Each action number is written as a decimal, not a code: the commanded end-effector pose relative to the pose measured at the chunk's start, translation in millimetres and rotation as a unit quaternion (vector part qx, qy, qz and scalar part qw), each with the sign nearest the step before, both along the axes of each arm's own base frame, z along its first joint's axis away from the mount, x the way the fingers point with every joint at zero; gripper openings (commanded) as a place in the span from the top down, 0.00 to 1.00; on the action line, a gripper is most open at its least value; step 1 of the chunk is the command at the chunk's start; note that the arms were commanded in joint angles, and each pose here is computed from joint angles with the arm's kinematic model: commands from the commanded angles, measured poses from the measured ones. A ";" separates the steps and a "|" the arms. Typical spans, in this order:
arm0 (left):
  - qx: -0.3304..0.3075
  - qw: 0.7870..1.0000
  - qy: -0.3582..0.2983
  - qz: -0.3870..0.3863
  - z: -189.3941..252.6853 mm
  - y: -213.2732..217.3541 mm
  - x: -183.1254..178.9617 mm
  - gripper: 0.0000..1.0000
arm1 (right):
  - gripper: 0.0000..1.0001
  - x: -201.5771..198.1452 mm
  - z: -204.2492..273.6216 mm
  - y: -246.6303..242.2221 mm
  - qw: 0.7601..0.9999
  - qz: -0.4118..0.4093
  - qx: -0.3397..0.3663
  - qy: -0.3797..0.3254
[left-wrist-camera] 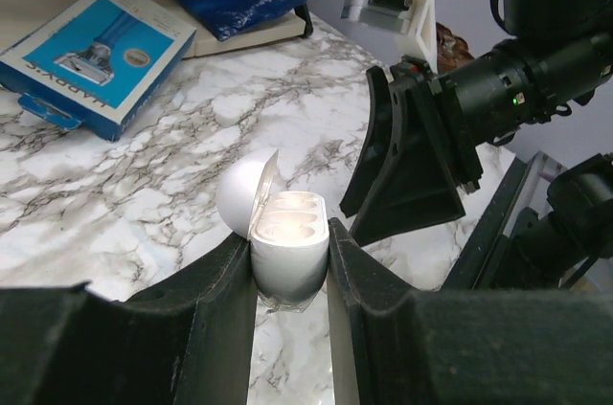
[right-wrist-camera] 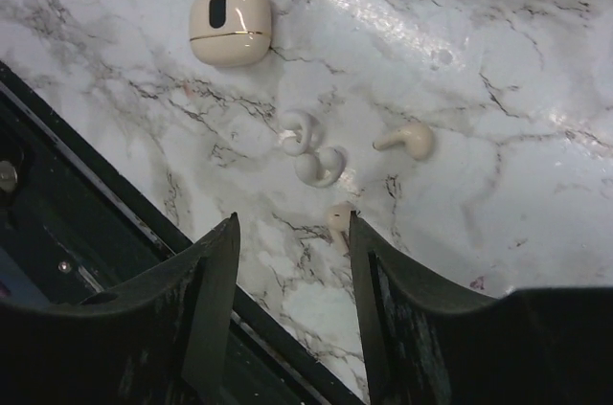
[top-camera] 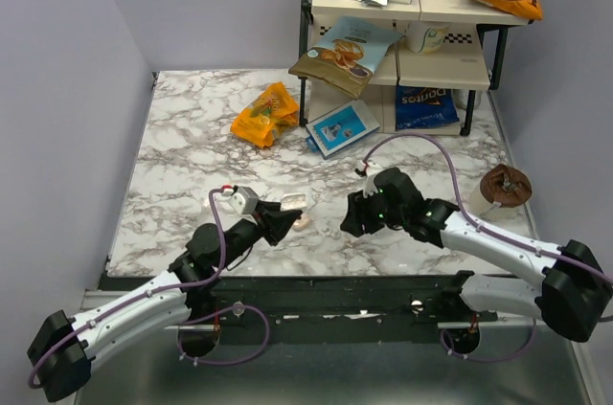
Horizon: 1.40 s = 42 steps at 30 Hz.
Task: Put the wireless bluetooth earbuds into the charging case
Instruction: Pick up the earbud from the center of the board.
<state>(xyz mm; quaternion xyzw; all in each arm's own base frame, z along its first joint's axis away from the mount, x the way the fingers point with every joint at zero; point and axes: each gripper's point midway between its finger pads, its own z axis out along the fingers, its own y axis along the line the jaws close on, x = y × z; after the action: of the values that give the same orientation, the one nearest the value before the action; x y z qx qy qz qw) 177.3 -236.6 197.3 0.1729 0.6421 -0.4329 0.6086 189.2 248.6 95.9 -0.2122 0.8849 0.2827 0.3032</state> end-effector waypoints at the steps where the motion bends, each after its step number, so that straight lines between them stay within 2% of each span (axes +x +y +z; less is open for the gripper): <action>1: -0.028 0.999 0.000 0.036 4.1 12.5 4.5 1.00 | 0.42 1.3 9.5 28.8 0.998 0.049 0.025 0.003; 6: -0.025 0.999 0.004 0.041 -1.8 15.0 4.2 1.00 | 0.49 7.5 -18.4 31.3 0.999 0.027 -0.002 0.039; 13: -0.021 0.999 0.002 0.035 -1.6 12.2 1.7 1.00 | 0.61 14.6 -35.1 27.1 0.998 -0.009 -0.022 0.052; 21: -0.012 0.999 0.004 0.029 -4.7 8.8 -0.2 1.00 | 0.62 18.2 -54.1 21.0 0.997 -0.021 -0.052 0.059; 26: -0.012 0.999 0.006 0.030 -5.1 8.8 -0.4 1.00 | 0.56 20.6 -58.2 21.3 0.997 -0.022 -0.057 0.057; 30: -0.009 1.000 0.006 0.029 -5.5 8.6 -0.8 1.00 | 0.55 24.0 -49.0 20.3 0.998 -0.029 -0.045 0.038; 36: -0.011 0.999 0.007 0.032 -5.6 9.8 -0.9 1.00 | 0.53 29.6 -20.3 34.7 1.000 0.008 -0.013 0.000; 42: -0.009 0.999 0.008 0.030 -7.5 9.4 -2.1 1.00 | 0.53 25.7 -35.2 47.2 0.998 0.050 -0.026 0.029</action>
<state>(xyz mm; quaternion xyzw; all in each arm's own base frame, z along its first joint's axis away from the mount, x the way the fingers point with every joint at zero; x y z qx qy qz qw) 175.0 -228.2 184.2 0.1498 0.6543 -0.4206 0.6103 215.9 281.0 62.3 -0.2223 0.8988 0.2632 0.2711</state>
